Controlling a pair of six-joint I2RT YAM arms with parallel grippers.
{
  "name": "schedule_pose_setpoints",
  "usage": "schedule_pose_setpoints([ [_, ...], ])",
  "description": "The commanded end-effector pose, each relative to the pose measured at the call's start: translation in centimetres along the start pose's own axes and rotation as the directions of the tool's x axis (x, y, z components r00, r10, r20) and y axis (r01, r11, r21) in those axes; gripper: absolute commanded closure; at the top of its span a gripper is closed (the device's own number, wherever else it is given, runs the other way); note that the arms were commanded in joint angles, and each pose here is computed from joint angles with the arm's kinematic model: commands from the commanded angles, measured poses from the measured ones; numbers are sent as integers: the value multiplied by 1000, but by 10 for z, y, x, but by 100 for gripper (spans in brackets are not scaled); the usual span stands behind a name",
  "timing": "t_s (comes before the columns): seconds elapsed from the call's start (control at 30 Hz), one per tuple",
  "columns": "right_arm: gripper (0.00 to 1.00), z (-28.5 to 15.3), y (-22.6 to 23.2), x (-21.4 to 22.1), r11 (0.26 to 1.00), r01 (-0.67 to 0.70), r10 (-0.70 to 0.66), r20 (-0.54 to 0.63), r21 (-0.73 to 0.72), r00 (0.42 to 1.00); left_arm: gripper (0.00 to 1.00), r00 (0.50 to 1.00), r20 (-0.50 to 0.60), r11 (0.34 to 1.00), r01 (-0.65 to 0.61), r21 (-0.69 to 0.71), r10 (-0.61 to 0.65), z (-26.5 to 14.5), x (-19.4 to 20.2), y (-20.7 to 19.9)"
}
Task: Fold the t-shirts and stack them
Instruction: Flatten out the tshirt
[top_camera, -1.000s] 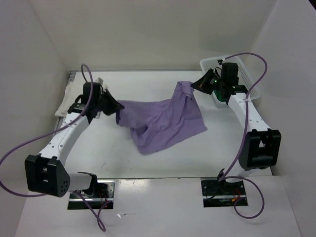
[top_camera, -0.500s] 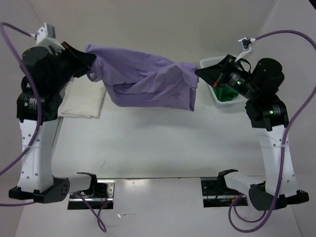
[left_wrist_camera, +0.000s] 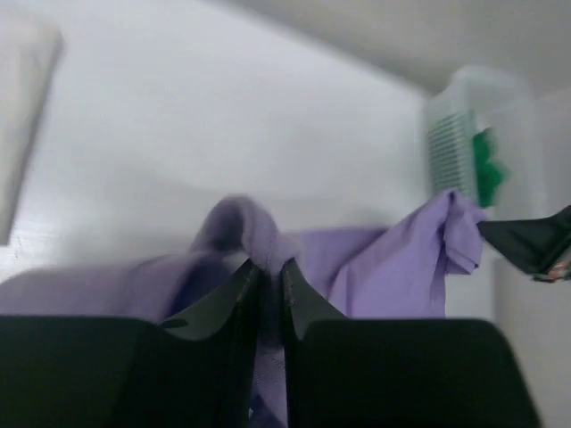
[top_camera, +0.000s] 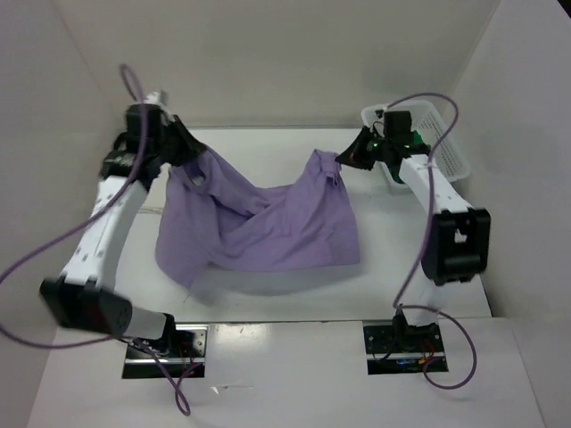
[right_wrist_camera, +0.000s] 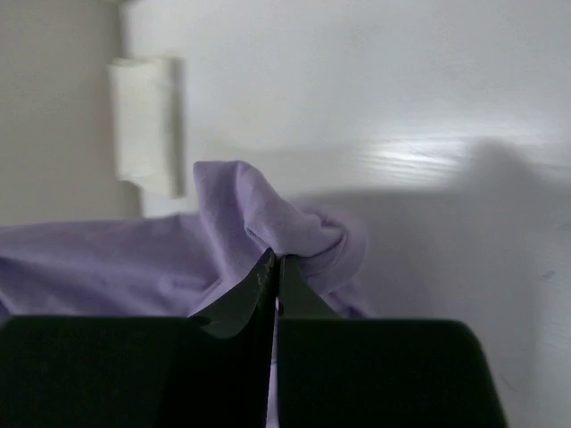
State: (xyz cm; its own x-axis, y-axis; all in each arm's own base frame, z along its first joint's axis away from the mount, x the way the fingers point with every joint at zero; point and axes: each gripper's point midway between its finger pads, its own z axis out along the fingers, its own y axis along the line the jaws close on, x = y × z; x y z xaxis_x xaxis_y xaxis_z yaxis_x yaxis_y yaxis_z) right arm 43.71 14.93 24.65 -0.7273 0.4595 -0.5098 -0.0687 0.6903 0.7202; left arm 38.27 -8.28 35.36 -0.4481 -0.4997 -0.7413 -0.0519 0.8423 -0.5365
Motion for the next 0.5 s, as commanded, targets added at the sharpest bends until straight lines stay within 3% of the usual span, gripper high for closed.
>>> schedule_pose_setpoints([
  [0.0, 100, 25, -17, -28, 998, 22, -25, 58, 50, 998, 76, 981, -190, 998, 17, -58, -27, 91, 61, 43],
  [0.07, 92, 46, -35, -29, 996, -2, 0, 30, 90, 1000, 65, 965, -259, 996, 23, -90, -46, 145, 83, 62],
  [0.1, 72, 46, -26, -40, 997, 8, -12, 47, 78, 999, 57, 974, -226, 999, 25, -39, -33, 158, 59, 44],
  [0.13, 65, 45, -27, -44, 996, 8, -14, 58, 91, 998, 44, 960, -279, 997, 20, -74, -40, 183, 74, 57],
  [0.23, 53, 30, -18, -45, 990, 43, -57, 98, 134, 994, 32, 970, -241, 998, 13, -58, -26, 193, 48, 50],
  [0.33, 53, 4, -22, -22, 989, 18, -36, 118, 150, 992, 8, 984, -176, 998, 15, -61, -26, 170, 29, 61],
  [0.37, 53, -6, -31, 2, 988, -2, -13, 94, 154, 995, 0, 972, -226, 992, 35, -124, -63, 163, 56, 92],
  [0.43, 75, -15, -46, 44, 986, -35, 28, 44, 162, 999, 0, 969, -224, 989, 81, -125, -108, 134, 65, 102],
  [0.47, 84, -17, -53, 57, 985, -44, 41, 21, 170, 999, 0, 954, -263, 980, 104, -170, -147, 113, 93, 125],
])
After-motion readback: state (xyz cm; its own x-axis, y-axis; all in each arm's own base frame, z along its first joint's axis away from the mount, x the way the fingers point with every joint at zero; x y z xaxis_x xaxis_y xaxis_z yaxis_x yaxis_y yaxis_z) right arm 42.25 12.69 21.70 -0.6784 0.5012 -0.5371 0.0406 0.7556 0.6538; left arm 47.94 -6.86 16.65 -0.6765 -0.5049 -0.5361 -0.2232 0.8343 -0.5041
